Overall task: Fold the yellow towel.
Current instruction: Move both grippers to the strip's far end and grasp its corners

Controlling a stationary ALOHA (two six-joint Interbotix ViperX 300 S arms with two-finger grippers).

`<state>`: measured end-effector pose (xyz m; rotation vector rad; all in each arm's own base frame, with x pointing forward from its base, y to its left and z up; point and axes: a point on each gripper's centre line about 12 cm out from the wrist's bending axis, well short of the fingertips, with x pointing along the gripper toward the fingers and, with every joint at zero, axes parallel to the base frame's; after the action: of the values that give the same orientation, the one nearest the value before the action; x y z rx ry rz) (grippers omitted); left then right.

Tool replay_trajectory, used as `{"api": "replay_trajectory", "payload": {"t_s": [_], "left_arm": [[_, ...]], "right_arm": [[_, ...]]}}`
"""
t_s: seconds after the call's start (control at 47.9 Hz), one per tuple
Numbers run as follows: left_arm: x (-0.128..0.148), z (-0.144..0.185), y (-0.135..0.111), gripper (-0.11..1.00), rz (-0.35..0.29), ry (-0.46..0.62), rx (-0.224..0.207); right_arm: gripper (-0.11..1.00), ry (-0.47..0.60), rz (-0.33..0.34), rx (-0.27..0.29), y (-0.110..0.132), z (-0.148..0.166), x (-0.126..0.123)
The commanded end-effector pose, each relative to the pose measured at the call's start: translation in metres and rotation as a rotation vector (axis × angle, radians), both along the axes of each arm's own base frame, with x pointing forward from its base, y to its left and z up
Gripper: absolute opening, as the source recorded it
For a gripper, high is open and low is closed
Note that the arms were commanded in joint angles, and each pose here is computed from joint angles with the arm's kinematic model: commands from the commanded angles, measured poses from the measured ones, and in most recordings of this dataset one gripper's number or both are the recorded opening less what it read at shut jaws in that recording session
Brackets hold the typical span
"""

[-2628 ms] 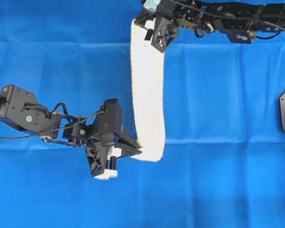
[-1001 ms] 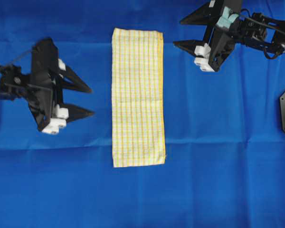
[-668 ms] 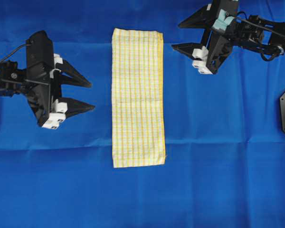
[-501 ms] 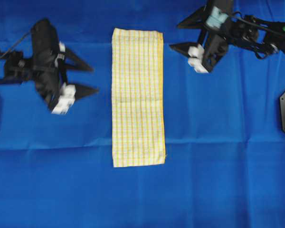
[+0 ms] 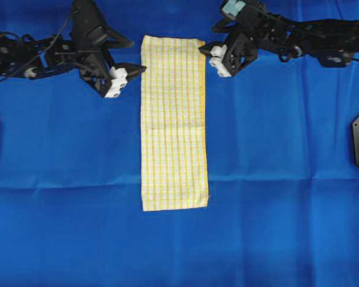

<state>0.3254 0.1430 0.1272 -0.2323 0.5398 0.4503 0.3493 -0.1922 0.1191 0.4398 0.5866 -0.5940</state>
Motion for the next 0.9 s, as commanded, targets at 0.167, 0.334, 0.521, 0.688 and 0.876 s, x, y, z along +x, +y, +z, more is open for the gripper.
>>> {"api": "replay_trajectory", "payload": {"t_s": [0.167,0.334,0.521,0.688,0.876], "left_arm": [[0.011,-0.022,0.042,0.84,0.088,-0.01,0.011],[0.016,-0.041,0.051,0.84,0.105,0.007,0.003],[0.02,-0.049,0.056,0.8,0.114,0.016,-0.006],[0.022,-0.052,0.057,0.48,0.117,0.023,-0.012],[0.023,-0.056,0.056,0.04,0.113,0.033,-0.016]], "right_arm": [[0.8,-0.033,-0.05,0.018,-0.015,-0.015,0.015],[0.8,-0.02,-0.07,0.038,-0.019,-0.026,0.016],[0.79,-0.024,-0.086,0.05,-0.019,-0.027,0.016],[0.65,-0.022,-0.076,0.053,-0.015,-0.027,0.018],[0.15,-0.023,-0.052,0.046,-0.007,-0.028,0.022]]}}
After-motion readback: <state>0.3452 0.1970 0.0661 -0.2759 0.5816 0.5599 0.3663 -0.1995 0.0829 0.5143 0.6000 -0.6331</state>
